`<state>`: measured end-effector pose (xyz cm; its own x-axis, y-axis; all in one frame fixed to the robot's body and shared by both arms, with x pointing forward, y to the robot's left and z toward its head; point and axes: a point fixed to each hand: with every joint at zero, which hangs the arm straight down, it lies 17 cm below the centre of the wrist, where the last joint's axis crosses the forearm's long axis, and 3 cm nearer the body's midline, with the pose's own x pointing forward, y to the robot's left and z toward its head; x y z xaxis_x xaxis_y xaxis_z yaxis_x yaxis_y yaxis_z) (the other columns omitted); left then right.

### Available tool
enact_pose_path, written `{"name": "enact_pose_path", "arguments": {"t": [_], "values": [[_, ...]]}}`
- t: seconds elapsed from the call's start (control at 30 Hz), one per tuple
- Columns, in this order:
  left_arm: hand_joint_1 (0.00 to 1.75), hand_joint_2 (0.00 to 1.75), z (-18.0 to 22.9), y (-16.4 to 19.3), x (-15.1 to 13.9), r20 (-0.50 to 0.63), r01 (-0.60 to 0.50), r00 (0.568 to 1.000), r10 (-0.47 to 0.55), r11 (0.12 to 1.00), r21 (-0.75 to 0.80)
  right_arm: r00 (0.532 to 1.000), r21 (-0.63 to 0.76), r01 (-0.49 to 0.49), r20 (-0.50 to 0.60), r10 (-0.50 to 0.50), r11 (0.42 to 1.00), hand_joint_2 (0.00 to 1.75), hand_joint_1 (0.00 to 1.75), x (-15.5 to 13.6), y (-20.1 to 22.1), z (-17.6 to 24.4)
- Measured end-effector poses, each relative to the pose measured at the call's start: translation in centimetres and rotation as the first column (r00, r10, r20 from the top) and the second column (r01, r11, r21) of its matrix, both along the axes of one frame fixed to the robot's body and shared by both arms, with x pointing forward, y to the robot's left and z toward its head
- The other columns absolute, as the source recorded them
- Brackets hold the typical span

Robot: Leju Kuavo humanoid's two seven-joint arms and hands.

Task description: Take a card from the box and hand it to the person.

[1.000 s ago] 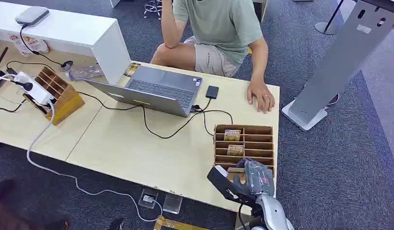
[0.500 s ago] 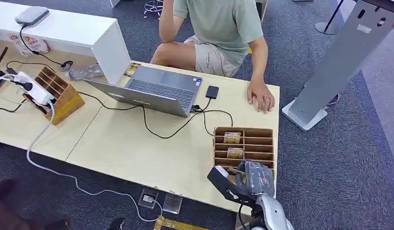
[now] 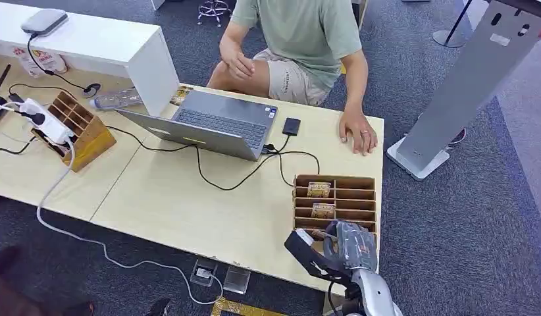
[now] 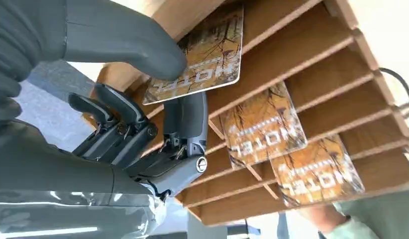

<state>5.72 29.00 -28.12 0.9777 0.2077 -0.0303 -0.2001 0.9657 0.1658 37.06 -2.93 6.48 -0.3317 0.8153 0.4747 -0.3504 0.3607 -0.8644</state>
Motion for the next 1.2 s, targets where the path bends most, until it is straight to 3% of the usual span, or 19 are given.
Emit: {"name": "enact_pose_path", "arguments": {"t": [0.43, 0.63, 0.77, 1.0, 1.2], "values": [[0.00, 0.00, 0.0, 0.2, -0.1, -0.002, -0.028, 1.000, 0.028, 1.000, 0.012, 0.962, 0.163, -0.022, 0.273, -0.023, 0.986, 1.75, 1.75, 1.0, -0.5, 10.1], [0.00, 0.00, 0.0, 0.2, -0.1, -0.002, -0.033, 0.999, 0.033, 0.999, 0.013, 0.938, 0.233, -0.037, 0.344, -0.046, 0.972, 1.75, 1.75, 0.9, -1.2, 13.9], [0.00, 0.00, 0.0, 0.2, -0.1, -0.005, -0.036, 0.999, 0.036, 0.999, 0.011, 0.948, 0.264, -0.056, 0.315, -0.031, 0.963, 1.75, 1.75, 1.4, -0.9, 14.5], [0.00, 0.00, 0.0, -0.2, 0.6, 0.017, 0.027, 0.999, -0.027, 0.999, -0.017, 0.964, 0.311, -0.116, 0.262, 0.032, 0.943, 1.75, 1.75, 6.5, 1.7, 15.2], [0.00, 0.00, 0.1, 0.1, 1.2, 0.043, 0.071, 0.997, -0.069, 0.997, -0.026, 0.955, 0.232, -0.058, 0.296, -0.014, 0.971, 1.75, 1.75, 14.0, 2.3, 17.7]]}}
